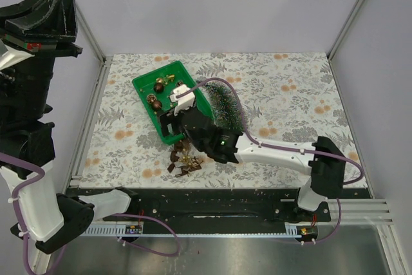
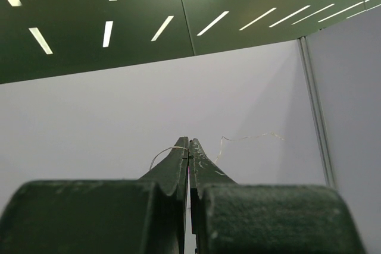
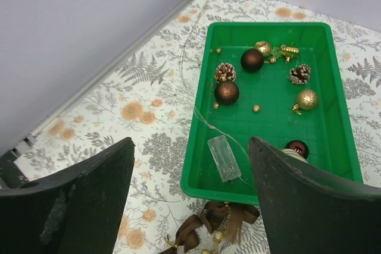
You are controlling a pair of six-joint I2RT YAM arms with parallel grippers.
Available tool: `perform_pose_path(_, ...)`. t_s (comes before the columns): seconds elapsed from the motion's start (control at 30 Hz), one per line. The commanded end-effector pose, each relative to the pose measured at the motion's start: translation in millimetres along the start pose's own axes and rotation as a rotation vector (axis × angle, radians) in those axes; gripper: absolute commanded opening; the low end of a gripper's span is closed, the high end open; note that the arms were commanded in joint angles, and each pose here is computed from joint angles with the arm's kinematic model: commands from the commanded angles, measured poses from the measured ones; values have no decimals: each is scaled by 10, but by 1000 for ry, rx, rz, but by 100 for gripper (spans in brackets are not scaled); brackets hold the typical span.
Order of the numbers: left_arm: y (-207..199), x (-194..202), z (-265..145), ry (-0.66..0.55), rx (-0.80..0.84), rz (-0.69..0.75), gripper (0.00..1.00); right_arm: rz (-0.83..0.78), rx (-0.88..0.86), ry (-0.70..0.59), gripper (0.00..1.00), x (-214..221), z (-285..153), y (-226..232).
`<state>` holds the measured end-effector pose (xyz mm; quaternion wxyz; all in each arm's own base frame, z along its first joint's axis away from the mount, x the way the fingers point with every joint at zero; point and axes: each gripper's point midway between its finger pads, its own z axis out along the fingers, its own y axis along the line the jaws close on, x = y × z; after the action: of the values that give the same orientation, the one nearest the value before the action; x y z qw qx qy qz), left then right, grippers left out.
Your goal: Decorate the small christmas tree
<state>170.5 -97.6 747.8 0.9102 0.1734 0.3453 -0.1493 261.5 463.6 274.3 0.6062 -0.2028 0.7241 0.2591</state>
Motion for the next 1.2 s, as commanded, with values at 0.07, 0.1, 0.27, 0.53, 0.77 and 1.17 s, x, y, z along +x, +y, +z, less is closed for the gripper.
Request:
perform_pose_path(0.07, 180, -263, -63, -92, -90, 52, 0, 89, -89, -69, 85, -388, -397, 72)
perform_pose_path(0.1, 236, -278, -79, -102, -123, 54, 0, 81, -98, -62, 85, -363, -437, 97)
perform_pose_path(0.27, 421, -451, -115, -148, -221, 65, 0, 66, -113, -68, 81, -450, -487, 196)
perform_pose_path(0.53, 525, -652, -225, -205, -278, 100, 0, -11, -131, -48, 85, -477, -650, 265)
perform_pose_path(0.77, 536, -794, -295, -246, -281, 165, 0, -42, -120, 169, 90, 564, -957, 131)
perform_pose_path(1.17, 804, -1137, -417, -340, -434, 241, 0, -124, 0, 433, 99, 2011, -802, -65)
